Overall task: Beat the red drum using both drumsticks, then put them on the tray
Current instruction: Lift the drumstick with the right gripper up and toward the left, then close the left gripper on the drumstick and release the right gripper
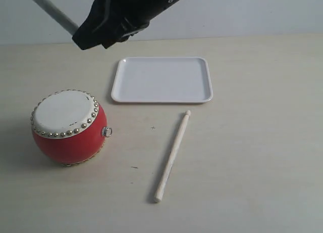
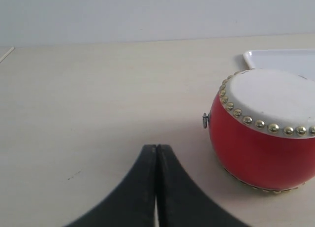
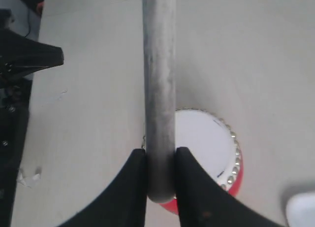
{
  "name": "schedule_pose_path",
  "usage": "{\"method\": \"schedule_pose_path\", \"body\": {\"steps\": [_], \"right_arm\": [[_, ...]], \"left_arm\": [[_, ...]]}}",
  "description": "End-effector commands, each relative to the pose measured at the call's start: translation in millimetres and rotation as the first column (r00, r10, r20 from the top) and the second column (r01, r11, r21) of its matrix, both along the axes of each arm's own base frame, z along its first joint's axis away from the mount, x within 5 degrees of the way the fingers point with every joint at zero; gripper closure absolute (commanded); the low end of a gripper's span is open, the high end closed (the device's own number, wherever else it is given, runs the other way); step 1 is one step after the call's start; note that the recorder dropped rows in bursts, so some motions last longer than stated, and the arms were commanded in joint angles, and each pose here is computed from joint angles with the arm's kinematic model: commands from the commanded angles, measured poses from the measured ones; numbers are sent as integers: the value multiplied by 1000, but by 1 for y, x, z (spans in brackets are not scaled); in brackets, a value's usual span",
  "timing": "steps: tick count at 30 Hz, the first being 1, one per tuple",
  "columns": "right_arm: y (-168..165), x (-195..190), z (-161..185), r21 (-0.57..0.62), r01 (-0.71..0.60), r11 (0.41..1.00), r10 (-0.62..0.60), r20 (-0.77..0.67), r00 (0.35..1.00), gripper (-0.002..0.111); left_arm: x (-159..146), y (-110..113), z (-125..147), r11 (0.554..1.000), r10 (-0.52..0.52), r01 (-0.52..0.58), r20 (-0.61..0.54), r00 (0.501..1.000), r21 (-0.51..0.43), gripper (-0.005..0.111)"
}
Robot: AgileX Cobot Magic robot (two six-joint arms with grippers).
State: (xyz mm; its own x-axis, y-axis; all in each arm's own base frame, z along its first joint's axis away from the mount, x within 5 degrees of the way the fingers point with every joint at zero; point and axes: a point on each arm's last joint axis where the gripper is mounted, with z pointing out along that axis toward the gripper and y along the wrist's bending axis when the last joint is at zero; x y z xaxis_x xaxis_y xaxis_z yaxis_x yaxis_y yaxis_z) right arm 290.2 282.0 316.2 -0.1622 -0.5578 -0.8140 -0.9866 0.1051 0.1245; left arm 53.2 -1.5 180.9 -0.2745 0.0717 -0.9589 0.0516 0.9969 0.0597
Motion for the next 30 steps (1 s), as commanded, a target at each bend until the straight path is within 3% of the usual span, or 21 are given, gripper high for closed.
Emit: {"method": "schedule_pose_path", "body": {"steps": [1,6,11,14,18,21,23,24,27,29,30], "right_arm": [[0,0,-16,54,-182,982,184,-34,982,108],[3,3,-11,168,-209,963,211,5,978,108],[4,1,-9,182,-223,958,225,9,974,108],[4,1,-8,198,-217,956,221,3,975,108],[9,5,-14,244,-194,950,211,-47,976,108],[14,9,-27,284,-186,941,225,-113,968,108],[16,8,-31,306,-208,929,257,-130,958,108],[17,6,-30,316,-221,923,275,-138,952,108],[24,-1,-28,334,-238,912,296,-136,945,108],[33,-10,-31,324,-270,907,327,-136,935,108],[37,-12,-34,321,-286,903,341,-128,931,108]], "left_arm": [[2,0,9,1000,-11,10,109,994,12,107],[3,-2,31,961,55,39,327,943,-274,107],[-2,8,56,817,234,125,522,820,-563,107],[-8,11,67,790,274,196,620,735,-581,107],[-8,1,93,816,163,286,675,719,-502,107],[8,-18,106,841,-51,372,628,777,-392,107],[25,-37,100,816,-261,489,558,788,-310,106],[31,-41,97,807,-307,512,530,791,-296,104],[59,-51,81,764,-404,551,417,814,-336,75],[68,-58,80,718,-481,617,412,774,-322,37],[70,-61,81,690,-505,647,423,752,-325,24]]}}
